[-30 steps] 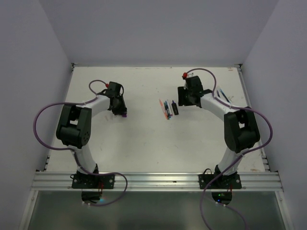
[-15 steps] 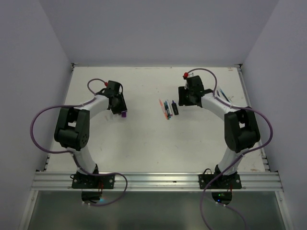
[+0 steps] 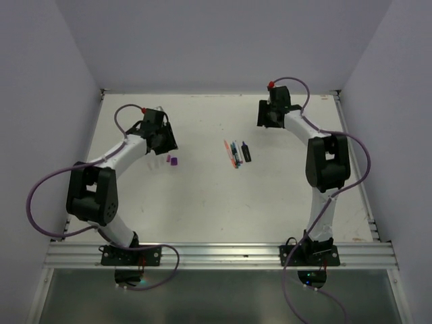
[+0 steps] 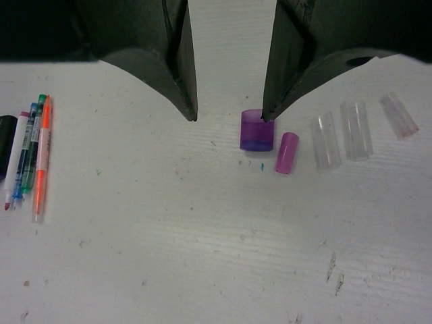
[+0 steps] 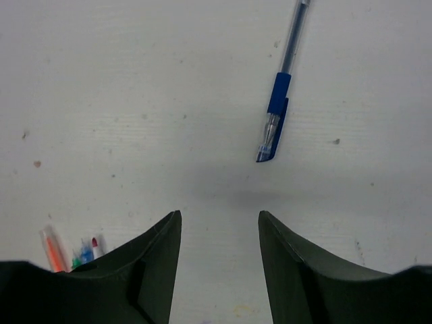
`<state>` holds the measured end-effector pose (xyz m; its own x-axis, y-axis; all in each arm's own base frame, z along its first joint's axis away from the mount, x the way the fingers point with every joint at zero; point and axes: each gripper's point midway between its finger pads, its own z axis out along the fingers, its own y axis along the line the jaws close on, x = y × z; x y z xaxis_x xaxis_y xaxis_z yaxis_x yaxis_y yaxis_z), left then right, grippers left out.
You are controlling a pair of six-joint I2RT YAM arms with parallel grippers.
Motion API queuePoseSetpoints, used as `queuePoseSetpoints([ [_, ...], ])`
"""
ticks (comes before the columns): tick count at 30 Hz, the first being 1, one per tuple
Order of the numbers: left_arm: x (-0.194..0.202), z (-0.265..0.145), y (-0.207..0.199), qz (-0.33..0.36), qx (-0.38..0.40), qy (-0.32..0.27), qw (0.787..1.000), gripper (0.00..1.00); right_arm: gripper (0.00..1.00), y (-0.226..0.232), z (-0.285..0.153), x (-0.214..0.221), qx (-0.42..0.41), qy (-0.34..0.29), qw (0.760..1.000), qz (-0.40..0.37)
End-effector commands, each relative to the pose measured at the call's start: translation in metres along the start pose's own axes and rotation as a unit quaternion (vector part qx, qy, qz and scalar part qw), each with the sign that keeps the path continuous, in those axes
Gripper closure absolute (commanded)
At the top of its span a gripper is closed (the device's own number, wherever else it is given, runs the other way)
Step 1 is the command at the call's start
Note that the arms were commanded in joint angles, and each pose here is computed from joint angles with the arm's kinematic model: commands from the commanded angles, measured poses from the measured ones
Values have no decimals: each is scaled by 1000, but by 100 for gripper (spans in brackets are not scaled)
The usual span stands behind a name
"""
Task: Open the pen caps
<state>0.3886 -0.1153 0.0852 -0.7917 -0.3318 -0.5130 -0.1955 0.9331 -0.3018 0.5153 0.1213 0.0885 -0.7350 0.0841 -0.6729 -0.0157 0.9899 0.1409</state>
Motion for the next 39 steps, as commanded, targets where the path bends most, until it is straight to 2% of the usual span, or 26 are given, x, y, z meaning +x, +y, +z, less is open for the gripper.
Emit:
queuePoseSetpoints([
  [1, -24, -22, -8, 14, 19, -42, 999, 54, 47, -13, 8, -21, 27, -14, 1000, 2],
  [15, -32, -32, -34, 21, 87, -54, 995, 53, 47, -29, 67, -51, 55, -35, 998, 14],
  [28, -26, -23, -42, 20, 111, -44, 993, 53, 49, -36, 94, -42, 63, -16, 997, 28],
  [34, -24, -26, -43, 21, 117, -43, 992, 53, 66, -37, 102, -30, 62, 15, 997, 50],
  [35, -26, -29, -44, 21, 120, -46, 992, 53, 69, -37, 102, -29, 59, 17, 997, 53],
  [36, -24, -29, -44, 22, 119, -43, 992, 53, 78, -37, 104, -27, 58, 20, 996, 57],
  [39, -22, -32, -46, 29, 127, -41, 991, 53, 88, -38, 107, -23, 51, 30, 995, 74],
])
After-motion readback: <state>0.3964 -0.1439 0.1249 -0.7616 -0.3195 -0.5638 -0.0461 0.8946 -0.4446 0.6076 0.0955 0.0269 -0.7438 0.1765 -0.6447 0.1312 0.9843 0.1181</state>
